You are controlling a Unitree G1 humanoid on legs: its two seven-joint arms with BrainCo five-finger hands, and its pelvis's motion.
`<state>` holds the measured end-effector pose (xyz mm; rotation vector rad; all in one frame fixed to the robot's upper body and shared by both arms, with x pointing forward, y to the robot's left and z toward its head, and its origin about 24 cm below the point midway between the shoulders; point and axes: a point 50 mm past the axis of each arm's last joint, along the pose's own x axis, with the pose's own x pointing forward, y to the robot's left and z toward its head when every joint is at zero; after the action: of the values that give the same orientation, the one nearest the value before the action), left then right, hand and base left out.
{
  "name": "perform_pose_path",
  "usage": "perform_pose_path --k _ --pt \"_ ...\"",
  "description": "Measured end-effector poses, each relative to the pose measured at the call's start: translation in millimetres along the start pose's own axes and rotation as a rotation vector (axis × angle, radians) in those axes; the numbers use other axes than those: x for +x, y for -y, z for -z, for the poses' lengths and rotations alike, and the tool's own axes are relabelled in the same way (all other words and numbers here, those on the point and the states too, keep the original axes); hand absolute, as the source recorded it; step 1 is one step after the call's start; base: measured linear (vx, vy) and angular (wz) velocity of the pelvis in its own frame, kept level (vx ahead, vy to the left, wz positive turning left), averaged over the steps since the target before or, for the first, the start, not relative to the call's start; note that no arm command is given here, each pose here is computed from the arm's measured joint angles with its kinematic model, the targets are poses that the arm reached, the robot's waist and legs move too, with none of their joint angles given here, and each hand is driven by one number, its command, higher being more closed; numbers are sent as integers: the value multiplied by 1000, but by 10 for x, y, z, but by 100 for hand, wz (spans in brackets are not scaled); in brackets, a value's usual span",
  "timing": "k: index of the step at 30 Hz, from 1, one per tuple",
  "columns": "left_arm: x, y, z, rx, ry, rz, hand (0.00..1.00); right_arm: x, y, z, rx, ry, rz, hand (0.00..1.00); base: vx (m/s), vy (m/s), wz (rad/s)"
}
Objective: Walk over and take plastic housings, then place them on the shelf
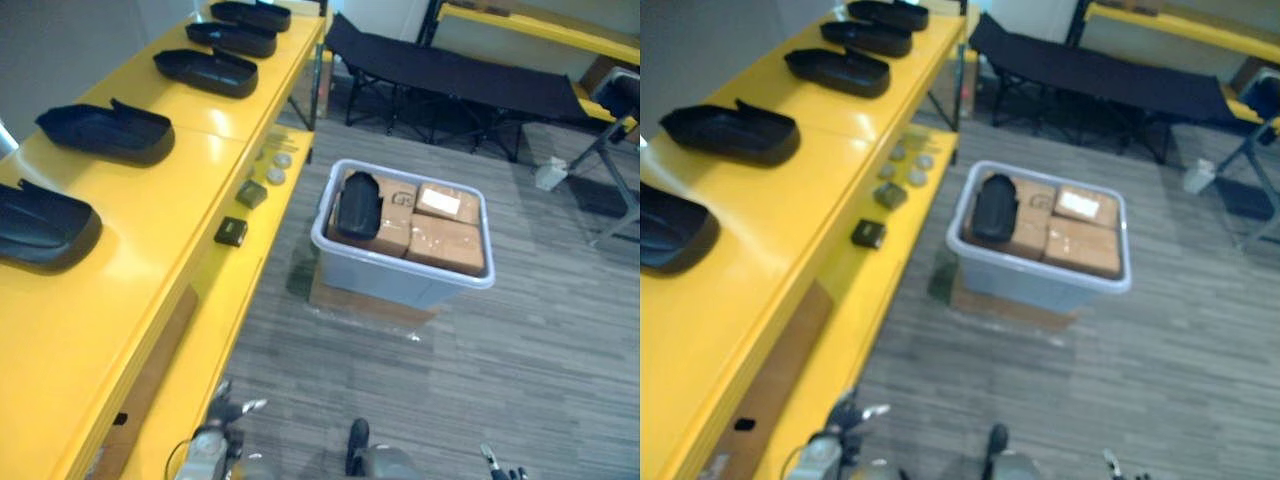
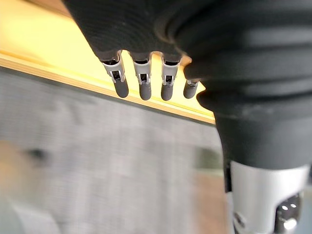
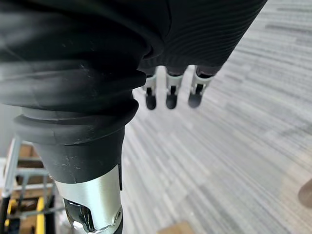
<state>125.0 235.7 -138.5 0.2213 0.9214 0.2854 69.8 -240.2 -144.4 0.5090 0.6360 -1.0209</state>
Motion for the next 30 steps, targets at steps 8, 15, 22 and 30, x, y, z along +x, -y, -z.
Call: perform_pose_path --k 8,15,22,30 --pt "-98 5 226 -125 -12 -38 0 43 -155 -62 17 12 -52 0 -19 -43 9" --pt "-31 7 -134 -134 155 -55 0 17 -117 -8 1 -1 -44 0 -13 60 1" --pt "-106 -45 202 -332 -28 -137 0 0 -234 -26 -112 40 -130 0 1 11 -6" --pt "-975 169 1567 -462 -485 -243 0 176 -534 -546 -227 245 -280 0 21 34 -45"
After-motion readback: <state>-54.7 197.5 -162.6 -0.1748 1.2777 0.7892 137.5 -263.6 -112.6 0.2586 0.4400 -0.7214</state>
